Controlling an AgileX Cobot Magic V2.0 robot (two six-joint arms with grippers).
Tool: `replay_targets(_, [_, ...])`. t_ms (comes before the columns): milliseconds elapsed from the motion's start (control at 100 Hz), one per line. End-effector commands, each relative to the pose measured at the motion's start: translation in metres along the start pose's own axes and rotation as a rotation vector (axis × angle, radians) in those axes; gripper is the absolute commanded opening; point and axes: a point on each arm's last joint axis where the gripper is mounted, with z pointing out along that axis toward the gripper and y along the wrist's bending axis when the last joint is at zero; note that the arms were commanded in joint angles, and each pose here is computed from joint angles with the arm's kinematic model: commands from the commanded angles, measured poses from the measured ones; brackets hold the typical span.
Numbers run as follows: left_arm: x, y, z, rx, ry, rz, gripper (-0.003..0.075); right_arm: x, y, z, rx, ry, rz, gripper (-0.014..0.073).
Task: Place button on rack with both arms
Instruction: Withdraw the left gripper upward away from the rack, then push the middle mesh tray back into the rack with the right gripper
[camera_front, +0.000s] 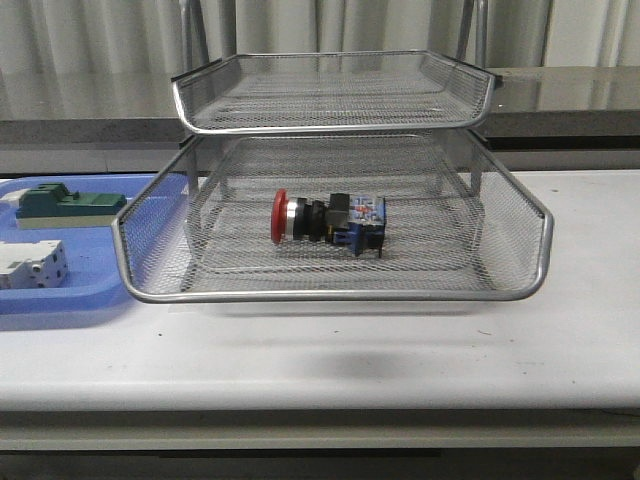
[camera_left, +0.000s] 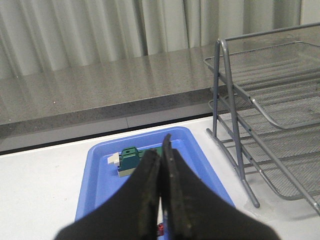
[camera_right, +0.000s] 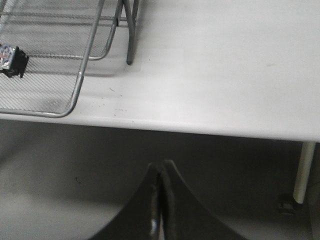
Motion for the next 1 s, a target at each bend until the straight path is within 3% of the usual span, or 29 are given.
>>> replay_targets(0, [-0.015,0.004,-0.001,-0.038,-0.091,-0.019,-0.002,-0.019,0.004,-0.007,-0.035,-0.158,0.015,-0.0071])
replay_targets(150, [-0.015,0.004,-0.001,-0.038,-0.091,-0.019,-0.002,-0.031,0.01,0.004,-0.094,-0.181,-0.025,-0.0071])
replay_targets(370, [-0.015,0.004,-0.001,-0.038,-0.091,-0.019,-0.002,-0.044,0.024,0.048,-0.241,-0.024,-0.102,-0.0071])
replay_targets(640, [-0.015,0.004,-0.001,-0.038,-0.091,-0.019,-0.002,-0.053,0.043,0.094,-0.465,0.046,-0.265,-0.0069])
replay_targets(990, [-0.015,0.004,-0.001,-0.038,-0.091,-0.019,-0.002,-0.043,0.08,0.13,-0.643,0.1,-0.547,-0.0062])
